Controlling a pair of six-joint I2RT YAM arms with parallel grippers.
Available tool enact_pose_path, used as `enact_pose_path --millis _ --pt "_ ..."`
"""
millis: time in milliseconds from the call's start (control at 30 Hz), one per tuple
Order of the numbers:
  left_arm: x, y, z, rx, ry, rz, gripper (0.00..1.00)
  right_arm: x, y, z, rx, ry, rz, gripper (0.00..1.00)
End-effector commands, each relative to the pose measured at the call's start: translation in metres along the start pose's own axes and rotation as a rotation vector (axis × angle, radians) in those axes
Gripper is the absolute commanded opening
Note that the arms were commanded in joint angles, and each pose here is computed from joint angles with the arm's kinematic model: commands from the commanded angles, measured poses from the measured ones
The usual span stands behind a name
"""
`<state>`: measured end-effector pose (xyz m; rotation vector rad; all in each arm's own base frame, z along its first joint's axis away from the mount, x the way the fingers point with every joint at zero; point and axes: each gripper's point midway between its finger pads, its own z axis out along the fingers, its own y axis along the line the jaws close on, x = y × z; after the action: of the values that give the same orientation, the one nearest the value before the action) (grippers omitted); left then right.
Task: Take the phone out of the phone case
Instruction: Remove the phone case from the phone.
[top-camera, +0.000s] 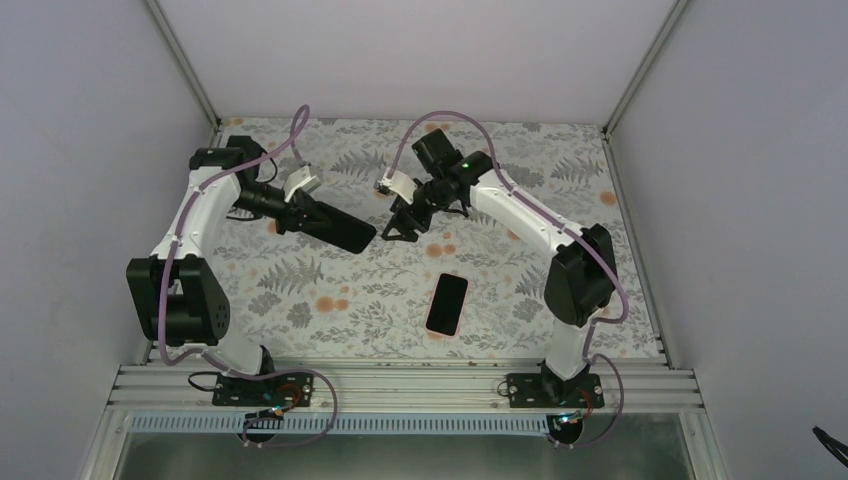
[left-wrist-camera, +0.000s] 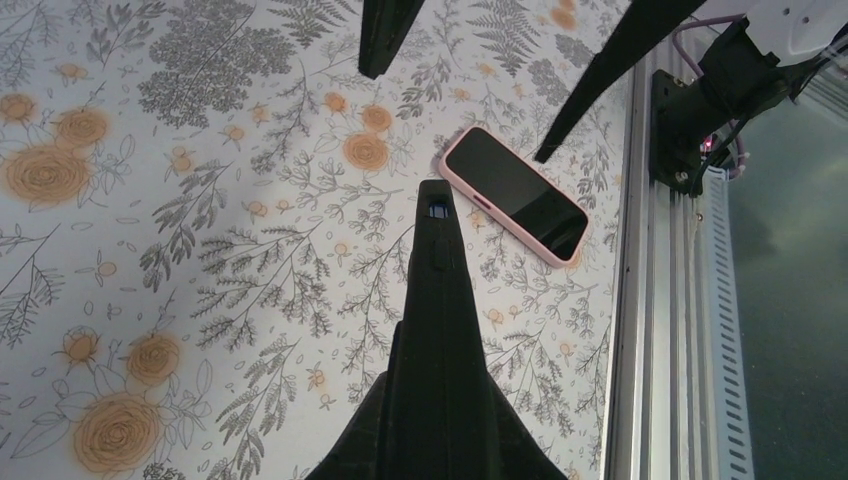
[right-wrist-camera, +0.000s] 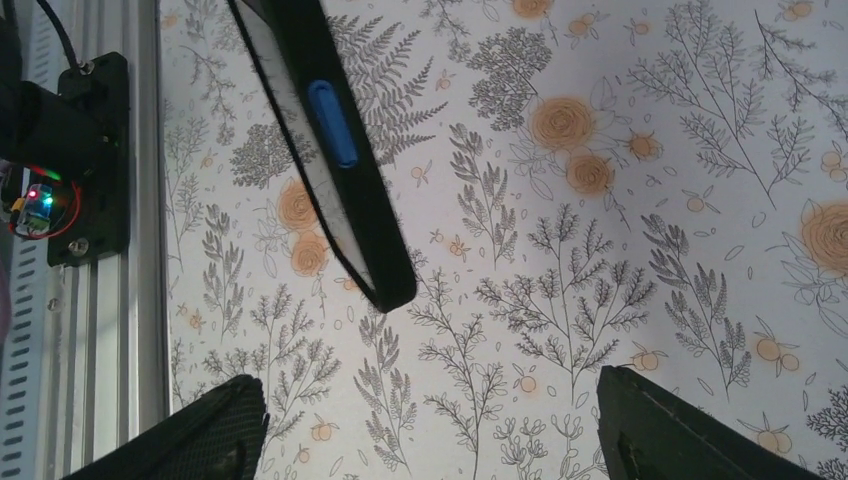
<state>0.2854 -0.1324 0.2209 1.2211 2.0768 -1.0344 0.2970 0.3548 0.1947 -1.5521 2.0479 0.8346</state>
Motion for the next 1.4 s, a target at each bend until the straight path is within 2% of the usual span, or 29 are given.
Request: enact_pose_path --millis 0,100,533,1000,1367 --pt "-0.023 -0.017 -0.006 0.041 -0.105 0.056 0.02 -0.003 -0.01 0.008 0.005 0.0 0.029 0.79" --pt "-0.029 -0.021 -0.009 0.044 -0.128 0.064 0.02 -0.003 -0.018 0.011 0.032 0.006 0.039 0.77" --pt "-0.035 -0.027 -0.012 0.055 -0.155 0.062 0.02 -0.006 -0.032 0.014 0.066 0.001 0.066 0.77" --pt "-0.037 -0.021 -0.011 0.057 -0.154 0.046 0.02 -0.002 0.004 0.003 -0.086 -0.015 0.011 0.75" --pt "-0.036 -0.023 -0.01 0.065 -0.159 0.042 0.02 -0.009 -0.02 0.006 -0.015 -0.03 0.043 0.72"
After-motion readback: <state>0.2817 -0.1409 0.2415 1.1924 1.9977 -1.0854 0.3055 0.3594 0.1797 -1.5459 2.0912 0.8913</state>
